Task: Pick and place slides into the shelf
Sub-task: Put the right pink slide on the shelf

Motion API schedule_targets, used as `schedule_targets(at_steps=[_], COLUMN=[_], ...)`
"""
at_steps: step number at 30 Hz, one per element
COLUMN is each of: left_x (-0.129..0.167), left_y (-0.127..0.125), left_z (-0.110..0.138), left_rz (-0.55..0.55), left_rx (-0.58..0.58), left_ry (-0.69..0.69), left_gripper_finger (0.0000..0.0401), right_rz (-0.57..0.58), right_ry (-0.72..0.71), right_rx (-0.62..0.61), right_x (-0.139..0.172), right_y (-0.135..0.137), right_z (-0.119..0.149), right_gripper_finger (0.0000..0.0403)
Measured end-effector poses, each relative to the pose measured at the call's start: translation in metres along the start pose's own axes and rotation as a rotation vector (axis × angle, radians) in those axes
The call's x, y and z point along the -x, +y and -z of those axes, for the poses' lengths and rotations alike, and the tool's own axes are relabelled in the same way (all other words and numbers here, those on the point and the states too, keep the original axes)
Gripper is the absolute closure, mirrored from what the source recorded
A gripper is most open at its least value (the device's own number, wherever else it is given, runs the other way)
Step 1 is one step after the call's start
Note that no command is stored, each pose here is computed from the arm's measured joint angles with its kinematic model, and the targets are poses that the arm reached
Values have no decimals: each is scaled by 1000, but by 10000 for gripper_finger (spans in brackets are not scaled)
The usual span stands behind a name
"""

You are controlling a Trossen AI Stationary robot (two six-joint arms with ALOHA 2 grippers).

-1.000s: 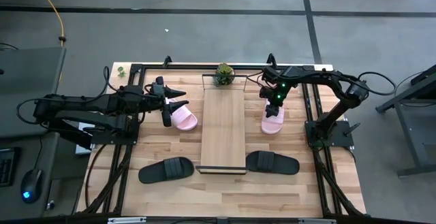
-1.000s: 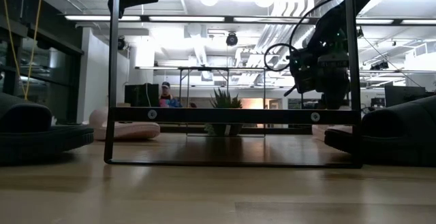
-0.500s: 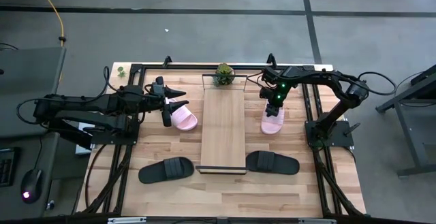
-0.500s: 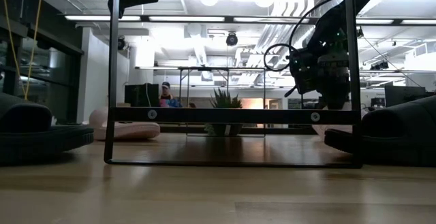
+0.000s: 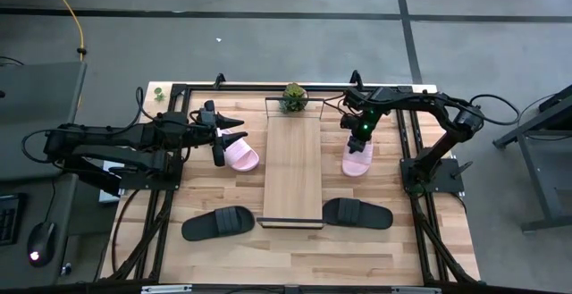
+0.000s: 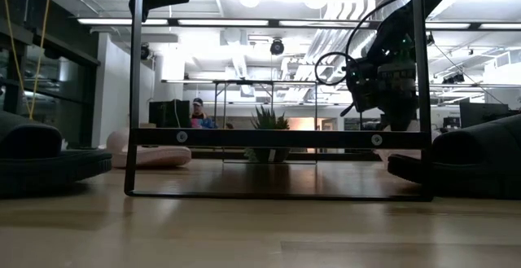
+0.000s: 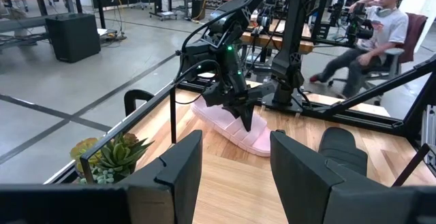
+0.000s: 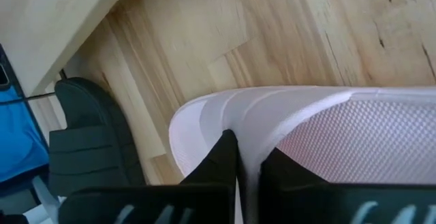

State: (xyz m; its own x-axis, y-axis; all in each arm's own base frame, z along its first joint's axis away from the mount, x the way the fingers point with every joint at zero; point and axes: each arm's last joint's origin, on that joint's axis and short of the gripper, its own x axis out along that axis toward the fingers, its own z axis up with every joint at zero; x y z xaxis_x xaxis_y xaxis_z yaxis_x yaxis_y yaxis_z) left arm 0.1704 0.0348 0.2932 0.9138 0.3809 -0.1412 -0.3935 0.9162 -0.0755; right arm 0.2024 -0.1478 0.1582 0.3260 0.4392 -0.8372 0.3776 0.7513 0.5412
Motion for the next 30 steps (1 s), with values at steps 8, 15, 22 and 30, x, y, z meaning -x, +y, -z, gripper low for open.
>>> schedule_targets(at_steps=[8,15,22,30], left_x=[0,0,0,0], left_y=[0,0,0,0], left_z=[0,0,1,0], left_rz=[0,0,-1,-1], left_rx=[0,-1,-1,-1], left_ry=[0,3,5,5], left_gripper_finger=[245,245,245,245], right_rz=[19,34,39,46], right_ry=[-47,-121,-197,-304], right_rx=[19,60,115,59], right_x=[14,34,53,71], right_y=[7,18,31,39], right_z=[-9,-16,-16,-13], right_gripper_finger=[402,402,398,397])
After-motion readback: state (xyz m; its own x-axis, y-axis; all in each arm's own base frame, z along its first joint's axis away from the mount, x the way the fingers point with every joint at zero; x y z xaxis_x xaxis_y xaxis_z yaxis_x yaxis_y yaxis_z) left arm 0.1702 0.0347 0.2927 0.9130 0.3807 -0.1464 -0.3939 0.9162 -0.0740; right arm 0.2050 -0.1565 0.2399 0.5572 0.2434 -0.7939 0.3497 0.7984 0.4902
